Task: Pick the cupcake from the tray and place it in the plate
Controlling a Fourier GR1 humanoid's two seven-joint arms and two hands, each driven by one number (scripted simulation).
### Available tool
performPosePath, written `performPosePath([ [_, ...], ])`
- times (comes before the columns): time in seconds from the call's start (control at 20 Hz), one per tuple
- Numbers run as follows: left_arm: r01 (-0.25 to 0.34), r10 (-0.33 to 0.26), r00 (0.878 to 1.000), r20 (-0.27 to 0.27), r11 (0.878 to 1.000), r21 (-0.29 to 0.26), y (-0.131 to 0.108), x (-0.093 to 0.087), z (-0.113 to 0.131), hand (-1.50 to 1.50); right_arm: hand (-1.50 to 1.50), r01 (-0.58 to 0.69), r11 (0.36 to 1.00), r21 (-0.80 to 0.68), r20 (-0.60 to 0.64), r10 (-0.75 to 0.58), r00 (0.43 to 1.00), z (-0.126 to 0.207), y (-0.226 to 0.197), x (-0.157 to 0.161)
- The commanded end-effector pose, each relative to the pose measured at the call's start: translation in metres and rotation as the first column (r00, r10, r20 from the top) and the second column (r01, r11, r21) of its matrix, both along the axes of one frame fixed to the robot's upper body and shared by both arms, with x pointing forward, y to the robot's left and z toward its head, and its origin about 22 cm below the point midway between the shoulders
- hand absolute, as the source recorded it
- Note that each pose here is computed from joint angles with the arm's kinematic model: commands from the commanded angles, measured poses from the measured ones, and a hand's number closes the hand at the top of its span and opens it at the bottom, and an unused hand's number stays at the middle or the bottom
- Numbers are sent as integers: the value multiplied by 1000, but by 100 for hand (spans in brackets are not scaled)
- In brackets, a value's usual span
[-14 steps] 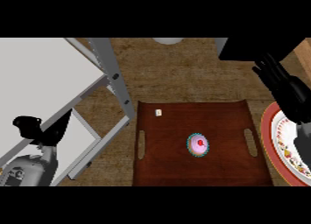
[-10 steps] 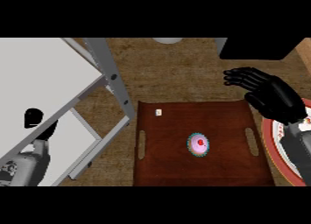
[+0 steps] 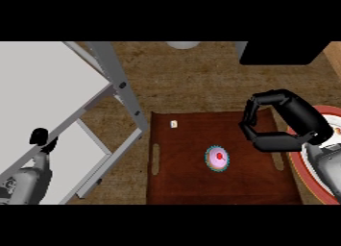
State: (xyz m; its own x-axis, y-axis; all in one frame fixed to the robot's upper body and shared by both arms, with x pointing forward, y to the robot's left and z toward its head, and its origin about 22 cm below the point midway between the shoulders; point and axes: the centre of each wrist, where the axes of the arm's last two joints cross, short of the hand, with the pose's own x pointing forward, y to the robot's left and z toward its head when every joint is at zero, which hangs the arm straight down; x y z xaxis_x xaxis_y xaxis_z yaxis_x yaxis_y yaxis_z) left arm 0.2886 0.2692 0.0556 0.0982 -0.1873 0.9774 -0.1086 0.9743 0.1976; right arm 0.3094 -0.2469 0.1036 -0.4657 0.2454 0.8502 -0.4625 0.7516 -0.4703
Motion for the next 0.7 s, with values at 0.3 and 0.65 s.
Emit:
performPosePath([
  [0.3,-31,27,981,-195,999,-18,-14,-29,-54,0,-150,-316,939,137,-75,328,942,-95,-8,-31],
  [0.65,-24,19,980,-197,1000,-19,-20,-38,-62,0,-150,-252,914,-317,110,300,948,-48,-22,0],
])
